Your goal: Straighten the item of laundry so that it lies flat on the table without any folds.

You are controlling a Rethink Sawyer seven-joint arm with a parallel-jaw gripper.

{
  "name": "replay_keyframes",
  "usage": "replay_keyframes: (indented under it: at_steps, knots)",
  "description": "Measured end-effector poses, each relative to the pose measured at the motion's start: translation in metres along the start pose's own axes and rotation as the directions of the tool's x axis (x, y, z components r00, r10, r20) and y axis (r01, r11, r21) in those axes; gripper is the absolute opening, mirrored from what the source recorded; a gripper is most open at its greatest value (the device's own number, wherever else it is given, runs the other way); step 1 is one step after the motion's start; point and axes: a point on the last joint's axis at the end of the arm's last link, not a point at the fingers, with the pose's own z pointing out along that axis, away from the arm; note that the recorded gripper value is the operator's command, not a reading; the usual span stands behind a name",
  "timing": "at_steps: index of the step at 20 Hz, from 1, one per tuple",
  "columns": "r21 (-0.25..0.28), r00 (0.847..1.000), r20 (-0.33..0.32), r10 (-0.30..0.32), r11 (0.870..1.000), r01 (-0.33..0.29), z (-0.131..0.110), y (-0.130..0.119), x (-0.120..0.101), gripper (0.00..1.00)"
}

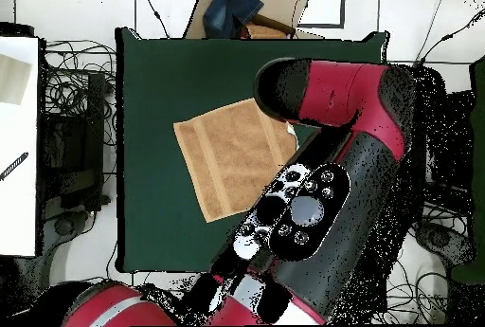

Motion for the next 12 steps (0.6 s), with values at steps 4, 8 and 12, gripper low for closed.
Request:
replay_keyframes:
  at_steps: [4,8,12]
  knots:
    - [-0.001,1.000,0.000,-0.005,1.000,0.005,-0.0003,0.0004,0.0008,1.00]
    - [-0.001,1.000,0.000,-0.005,1.000,0.005,-0.0004,0.0007,0.0012,1.00]
    - [-0.002,1.000,-0.001,-0.006,1.000,0.006,-0.0004,0.0010,0.0017,1.00]
